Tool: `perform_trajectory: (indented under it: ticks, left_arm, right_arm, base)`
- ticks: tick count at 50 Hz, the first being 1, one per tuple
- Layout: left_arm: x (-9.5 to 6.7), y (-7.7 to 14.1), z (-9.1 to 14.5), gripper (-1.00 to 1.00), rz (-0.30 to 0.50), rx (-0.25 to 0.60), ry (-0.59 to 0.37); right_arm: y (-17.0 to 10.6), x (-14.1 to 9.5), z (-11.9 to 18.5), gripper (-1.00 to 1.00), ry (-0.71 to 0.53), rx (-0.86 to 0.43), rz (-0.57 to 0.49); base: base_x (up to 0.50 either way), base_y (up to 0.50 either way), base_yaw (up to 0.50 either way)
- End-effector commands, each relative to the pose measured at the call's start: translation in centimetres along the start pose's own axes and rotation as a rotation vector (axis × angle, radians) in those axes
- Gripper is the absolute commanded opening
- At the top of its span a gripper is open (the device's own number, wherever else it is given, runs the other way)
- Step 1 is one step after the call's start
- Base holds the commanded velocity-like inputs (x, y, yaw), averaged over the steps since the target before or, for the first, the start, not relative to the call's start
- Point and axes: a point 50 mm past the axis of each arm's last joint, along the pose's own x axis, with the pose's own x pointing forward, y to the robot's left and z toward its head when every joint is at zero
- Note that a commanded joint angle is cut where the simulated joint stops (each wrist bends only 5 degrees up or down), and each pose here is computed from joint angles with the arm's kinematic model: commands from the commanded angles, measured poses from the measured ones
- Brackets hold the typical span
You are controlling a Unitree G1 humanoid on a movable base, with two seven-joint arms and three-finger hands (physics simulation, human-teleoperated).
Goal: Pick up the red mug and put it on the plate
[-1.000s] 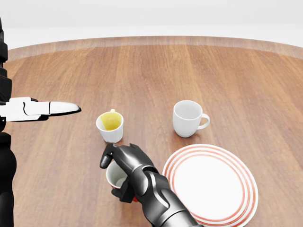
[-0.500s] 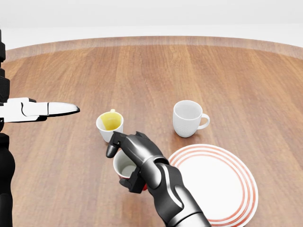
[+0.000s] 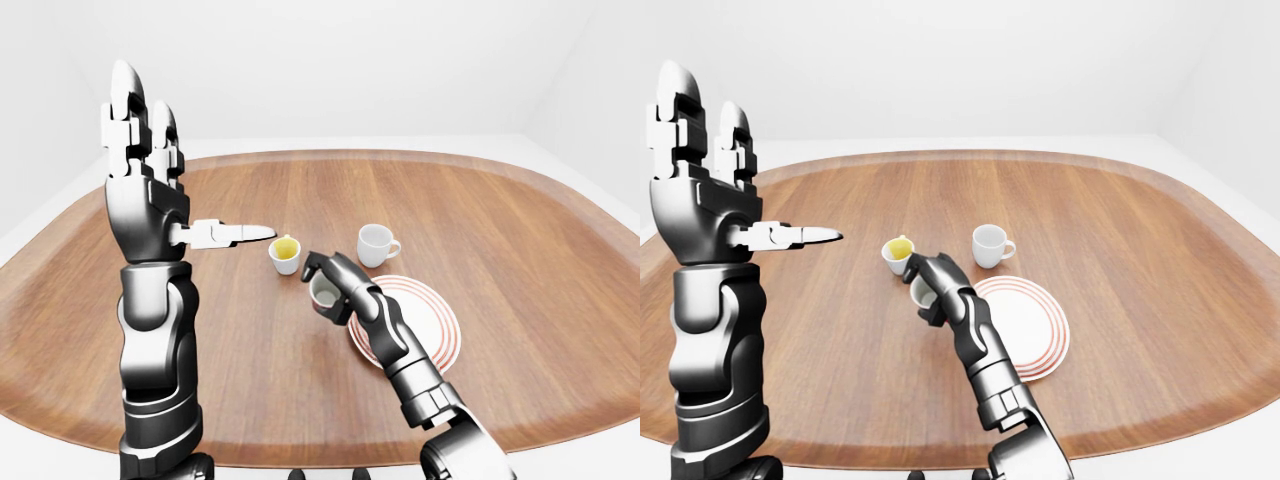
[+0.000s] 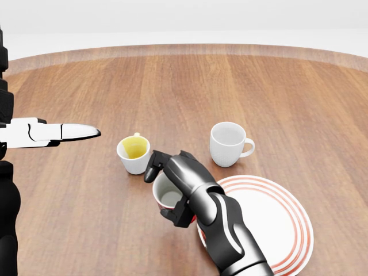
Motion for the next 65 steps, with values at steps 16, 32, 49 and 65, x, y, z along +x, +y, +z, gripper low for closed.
perform_trajectory:
  ticks: [16, 32, 49, 65]
  left_arm:
    - [0.2, -0.2, 0.6, 1.00, -0.006, 0.001, -0.031]
    - [0.2, -0.3, 0.8, 1.00, -0.007, 0.002, -0.037]
    - [0.1, -0.2, 0.8, 1.00, -0.005, 0.004, -0.037]
    - [0.2, -0.3, 0.8, 1.00, -0.007, 0.003, -0.036]
  right_arm:
    - [-1.9, -1.7, -2.0, -1.00, 0.028, -0.011, -0.059]
    - [-2.4, -2.7, -4.6, -1.00, 0.097, 0.013, -0.083]
    - [-3.4, -4.3, -7.2, -1.00, 0.164, 0.013, -0.114]
    - [-4.4, -5.2, -9.1, -1.00, 0.218, 0.025, -0.143]
  base:
    - [0.00, 0.00, 0.00]
    - [0.00, 0.00, 0.00]
    - [0.00, 0.00, 0.00]
    - [0.00, 0.00, 0.00]
